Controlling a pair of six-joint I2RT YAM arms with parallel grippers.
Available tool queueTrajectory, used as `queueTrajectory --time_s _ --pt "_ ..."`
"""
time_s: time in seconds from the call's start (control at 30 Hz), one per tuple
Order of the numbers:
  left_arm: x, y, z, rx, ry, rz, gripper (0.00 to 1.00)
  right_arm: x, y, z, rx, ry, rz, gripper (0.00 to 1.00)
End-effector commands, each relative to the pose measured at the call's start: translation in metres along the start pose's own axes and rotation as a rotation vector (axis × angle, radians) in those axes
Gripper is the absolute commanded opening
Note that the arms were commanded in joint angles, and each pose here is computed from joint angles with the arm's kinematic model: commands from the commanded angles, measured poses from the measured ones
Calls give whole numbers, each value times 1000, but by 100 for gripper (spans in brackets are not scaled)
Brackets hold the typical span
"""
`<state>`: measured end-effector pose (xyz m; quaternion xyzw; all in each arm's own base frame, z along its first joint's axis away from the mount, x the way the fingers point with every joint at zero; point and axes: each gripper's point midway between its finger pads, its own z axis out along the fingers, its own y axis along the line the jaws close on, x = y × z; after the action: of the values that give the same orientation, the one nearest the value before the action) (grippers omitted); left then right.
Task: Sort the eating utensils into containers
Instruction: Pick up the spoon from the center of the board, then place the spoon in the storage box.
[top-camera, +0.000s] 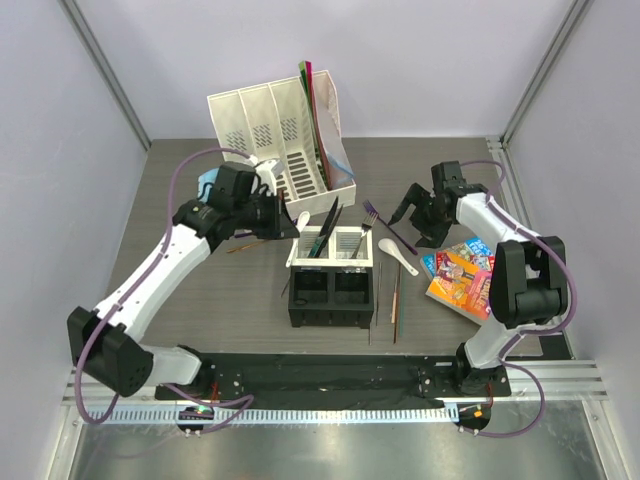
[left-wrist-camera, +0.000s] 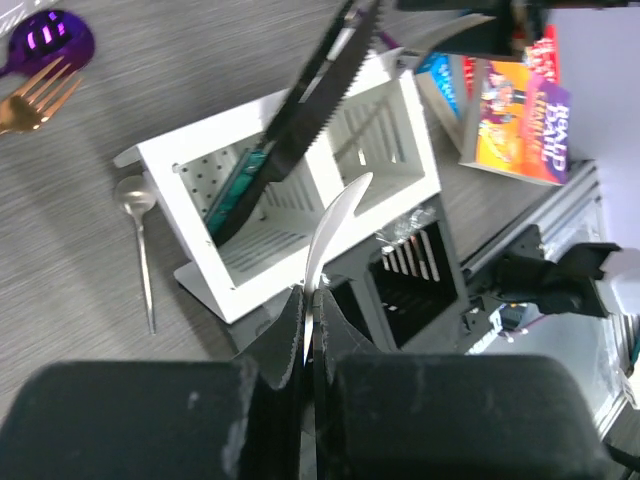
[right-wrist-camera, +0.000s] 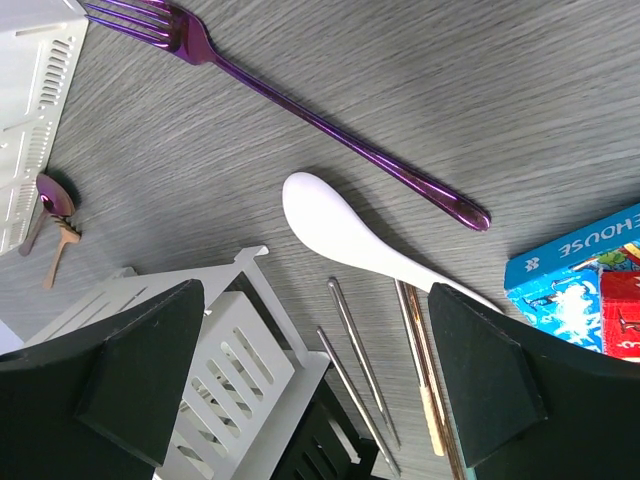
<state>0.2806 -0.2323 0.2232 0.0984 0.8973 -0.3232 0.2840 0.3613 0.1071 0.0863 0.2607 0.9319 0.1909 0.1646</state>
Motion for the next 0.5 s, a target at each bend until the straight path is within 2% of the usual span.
queueTrajectory --time_s 0.0,0.47 --pt "-6 -29 -18 102 -32 47 0 -8 10 -1 -35 -9 4 100" --pt "33 -35 32 83 39 198 0 10 6 8 -52 56 54 100"
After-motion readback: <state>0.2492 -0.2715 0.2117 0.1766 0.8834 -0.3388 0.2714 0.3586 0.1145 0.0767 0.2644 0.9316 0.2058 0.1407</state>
